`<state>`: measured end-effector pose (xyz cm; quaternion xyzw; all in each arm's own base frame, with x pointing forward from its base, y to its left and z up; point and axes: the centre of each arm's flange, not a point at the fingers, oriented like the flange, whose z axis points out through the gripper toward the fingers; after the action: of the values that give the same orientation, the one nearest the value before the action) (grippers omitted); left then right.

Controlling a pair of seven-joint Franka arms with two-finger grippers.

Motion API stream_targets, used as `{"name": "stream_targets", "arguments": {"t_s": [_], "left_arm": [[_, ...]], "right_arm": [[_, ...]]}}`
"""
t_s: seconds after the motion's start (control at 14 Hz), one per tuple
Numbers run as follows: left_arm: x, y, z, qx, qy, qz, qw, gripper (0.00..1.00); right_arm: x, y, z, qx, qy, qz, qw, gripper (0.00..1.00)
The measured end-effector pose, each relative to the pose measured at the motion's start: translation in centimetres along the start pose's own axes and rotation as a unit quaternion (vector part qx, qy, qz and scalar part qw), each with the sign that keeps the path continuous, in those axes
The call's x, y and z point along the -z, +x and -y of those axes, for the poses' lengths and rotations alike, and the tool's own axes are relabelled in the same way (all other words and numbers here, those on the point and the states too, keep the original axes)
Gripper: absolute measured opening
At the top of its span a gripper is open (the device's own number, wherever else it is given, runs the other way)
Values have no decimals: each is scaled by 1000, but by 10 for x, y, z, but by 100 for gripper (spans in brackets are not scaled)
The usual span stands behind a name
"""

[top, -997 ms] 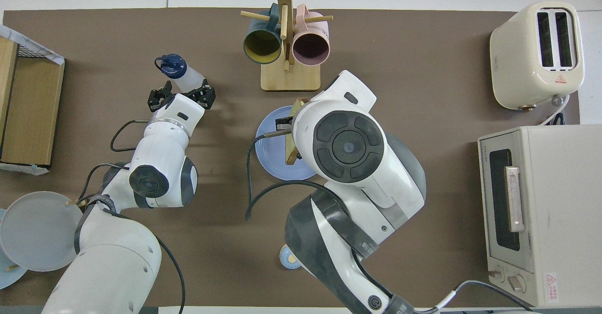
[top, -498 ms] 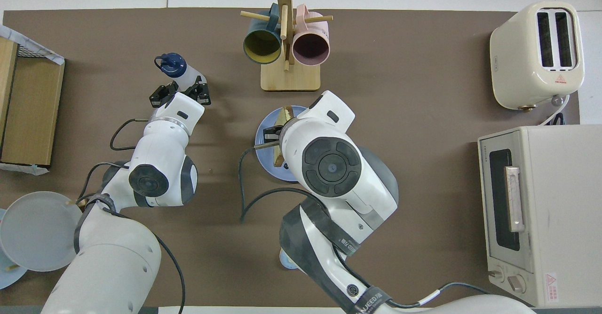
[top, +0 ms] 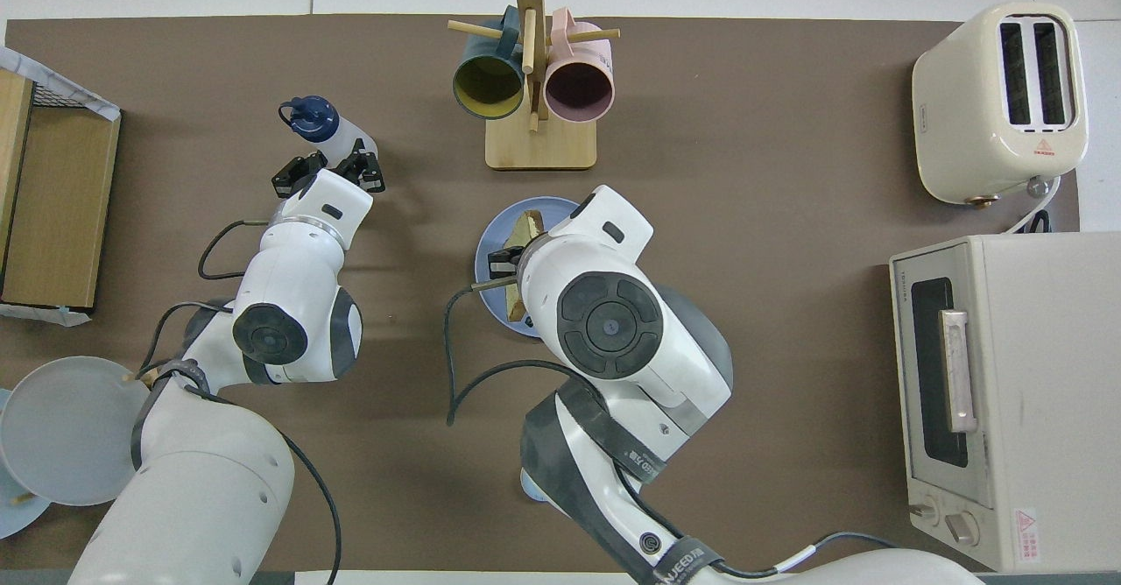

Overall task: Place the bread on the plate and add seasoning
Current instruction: 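Lower the bread onto the blue plate and open the right gripper, then grasp the white blue-capped bottle with the left gripper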

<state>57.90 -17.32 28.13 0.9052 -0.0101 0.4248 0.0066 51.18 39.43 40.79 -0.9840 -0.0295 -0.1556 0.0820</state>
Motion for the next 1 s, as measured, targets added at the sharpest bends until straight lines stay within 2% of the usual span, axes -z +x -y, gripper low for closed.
{"name": "stream_targets", "arguments": {"t_s": [0.28, 0.71, 1.0], "left_arm": [[-3, 19, 1, 2, -3, 16, 1000, 42], [10, 89, 2, 17, -21, 68, 997, 42], [21, 112, 9, 30, -27, 86, 995, 42]], "right_arm": [[-11, -16, -14, -5, -7, 8, 1000, 7], [-12, -16, -25, -11, -24, 22, 999, 7], [-18, -21, -40, -18, -34, 31, 999, 7]]}}
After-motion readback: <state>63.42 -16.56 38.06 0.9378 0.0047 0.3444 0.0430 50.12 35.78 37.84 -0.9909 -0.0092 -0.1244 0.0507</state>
